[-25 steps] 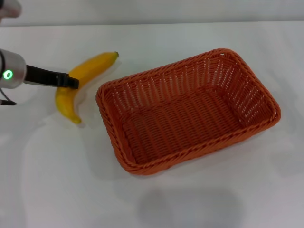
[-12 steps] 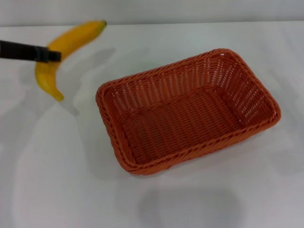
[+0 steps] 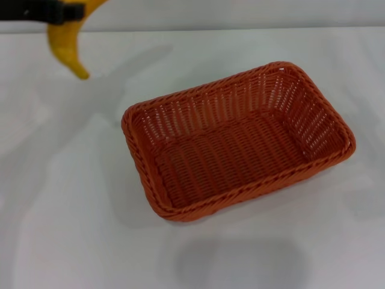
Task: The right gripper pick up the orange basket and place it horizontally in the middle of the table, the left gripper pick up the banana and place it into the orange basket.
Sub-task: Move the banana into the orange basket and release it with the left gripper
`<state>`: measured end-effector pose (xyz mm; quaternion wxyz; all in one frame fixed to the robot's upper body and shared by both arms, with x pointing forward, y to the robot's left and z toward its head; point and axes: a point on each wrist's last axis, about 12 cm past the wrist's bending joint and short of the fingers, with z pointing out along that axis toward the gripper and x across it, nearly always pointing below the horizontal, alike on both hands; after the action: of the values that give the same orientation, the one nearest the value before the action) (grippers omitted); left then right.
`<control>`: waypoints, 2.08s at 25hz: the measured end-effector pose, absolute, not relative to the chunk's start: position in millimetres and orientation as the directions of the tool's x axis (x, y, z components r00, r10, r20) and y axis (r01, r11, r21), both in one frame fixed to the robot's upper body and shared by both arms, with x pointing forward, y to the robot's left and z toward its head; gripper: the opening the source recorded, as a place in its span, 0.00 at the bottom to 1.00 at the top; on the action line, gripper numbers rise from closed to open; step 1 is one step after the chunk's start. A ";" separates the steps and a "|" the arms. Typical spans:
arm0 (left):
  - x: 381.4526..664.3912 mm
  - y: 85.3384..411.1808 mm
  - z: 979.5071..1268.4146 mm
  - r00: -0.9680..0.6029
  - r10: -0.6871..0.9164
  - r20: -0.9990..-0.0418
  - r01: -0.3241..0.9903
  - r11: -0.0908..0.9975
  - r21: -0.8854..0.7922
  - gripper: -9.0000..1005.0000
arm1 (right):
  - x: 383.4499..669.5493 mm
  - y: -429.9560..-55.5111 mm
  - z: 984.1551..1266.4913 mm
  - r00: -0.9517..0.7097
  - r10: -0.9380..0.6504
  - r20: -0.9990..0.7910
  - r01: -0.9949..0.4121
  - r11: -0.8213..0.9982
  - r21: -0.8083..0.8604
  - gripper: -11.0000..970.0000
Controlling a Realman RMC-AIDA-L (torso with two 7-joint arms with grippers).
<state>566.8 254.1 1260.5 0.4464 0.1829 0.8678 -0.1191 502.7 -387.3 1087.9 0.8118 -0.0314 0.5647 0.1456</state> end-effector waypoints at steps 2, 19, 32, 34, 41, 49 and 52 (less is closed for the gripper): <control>565.5 242.4 1268.6 -0.506 0.229 -0.831 0.481 0.875 -0.052 0.48 | 503.5 -387.2 1087.8 0.318 0.201 -0.927 -0.270 0.956 0.114 0.88; 549.2 181.7 1259.8 -0.489 0.310 -0.815 0.704 0.693 -0.158 0.48 | 501.6 -390.4 1087.6 0.324 0.200 -0.925 -0.252 0.960 0.119 0.88; 561.4 181.6 1213.7 -0.597 0.310 -0.740 0.676 0.690 -0.257 0.48 | 503.2 -389.1 1089.9 0.334 0.202 -0.921 -0.261 0.958 0.115 0.88; 565.2 177.5 1211.4 -0.598 0.318 -0.736 0.686 0.678 -0.264 0.48 | 502.3 -389.5 1089.6 0.334 0.201 -0.921 -0.261 0.959 0.115 0.88; 567.9 168.8 1209.1 -0.585 0.350 -0.731 0.712 0.653 -0.257 0.48 | 499.8 -389.8 1088.9 0.337 0.198 -0.920 -0.260 0.959 0.111 0.88; 568.2 167.7 1207.7 -0.589 0.320 -0.742 0.712 0.640 -0.288 0.48 | 497.9 -391.4 1088.6 0.338 0.192 -0.921 -0.254 0.961 0.107 0.88; 568.6 167.8 1207.8 -0.587 0.306 -0.749 0.710 0.639 -0.296 0.48 | 497.9 -391.6 1088.8 0.338 0.191 -0.921 -0.254 0.961 0.106 0.88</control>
<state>568.6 167.8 1207.8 0.3386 0.3028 0.8394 -0.2984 497.9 -391.6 1088.8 0.8175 -0.0281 0.5588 0.1362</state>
